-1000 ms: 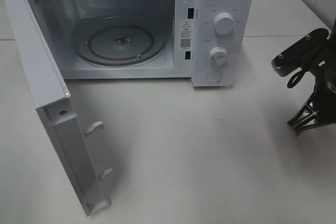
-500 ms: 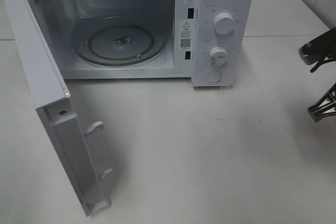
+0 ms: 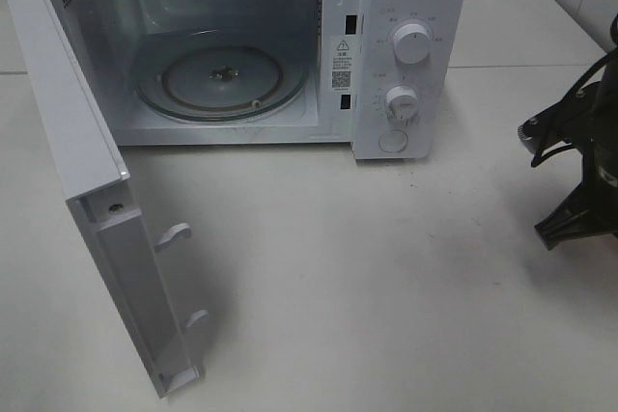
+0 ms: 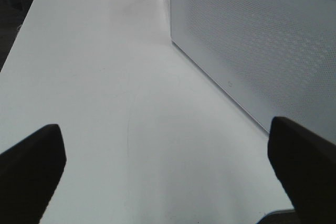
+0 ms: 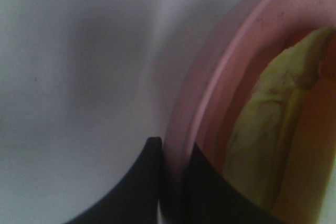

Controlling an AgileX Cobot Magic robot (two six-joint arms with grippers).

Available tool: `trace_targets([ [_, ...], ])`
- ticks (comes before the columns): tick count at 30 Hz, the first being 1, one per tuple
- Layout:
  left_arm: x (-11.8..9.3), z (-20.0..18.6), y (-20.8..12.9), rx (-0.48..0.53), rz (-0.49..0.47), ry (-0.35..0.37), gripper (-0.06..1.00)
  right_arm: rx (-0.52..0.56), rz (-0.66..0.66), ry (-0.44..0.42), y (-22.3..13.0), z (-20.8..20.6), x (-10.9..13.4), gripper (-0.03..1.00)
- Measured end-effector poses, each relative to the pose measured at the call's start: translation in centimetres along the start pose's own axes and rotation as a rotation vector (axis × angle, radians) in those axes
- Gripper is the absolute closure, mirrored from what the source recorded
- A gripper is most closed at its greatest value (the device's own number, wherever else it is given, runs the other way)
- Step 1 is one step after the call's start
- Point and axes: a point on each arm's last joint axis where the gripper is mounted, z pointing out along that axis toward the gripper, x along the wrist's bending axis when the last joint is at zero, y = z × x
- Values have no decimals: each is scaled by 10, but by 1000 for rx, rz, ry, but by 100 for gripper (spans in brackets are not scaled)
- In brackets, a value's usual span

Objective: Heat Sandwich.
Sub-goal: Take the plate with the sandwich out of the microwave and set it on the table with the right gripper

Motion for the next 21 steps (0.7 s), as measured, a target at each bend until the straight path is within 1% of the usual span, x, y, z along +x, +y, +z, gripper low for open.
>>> trace_targets([
  [9,0,0,0,0,0,0,-5,-3,-8,1,4,18,13,89],
  [13,0,0,0,0,0,0,-5,9,-22,13,5,28,20,89],
  [17,0,0,0,0,0,0,-5,44,-61,18,3,42,30,89],
  [21,0,0,0,0,0,0,-5,54,-80,6,3,46,32,89],
])
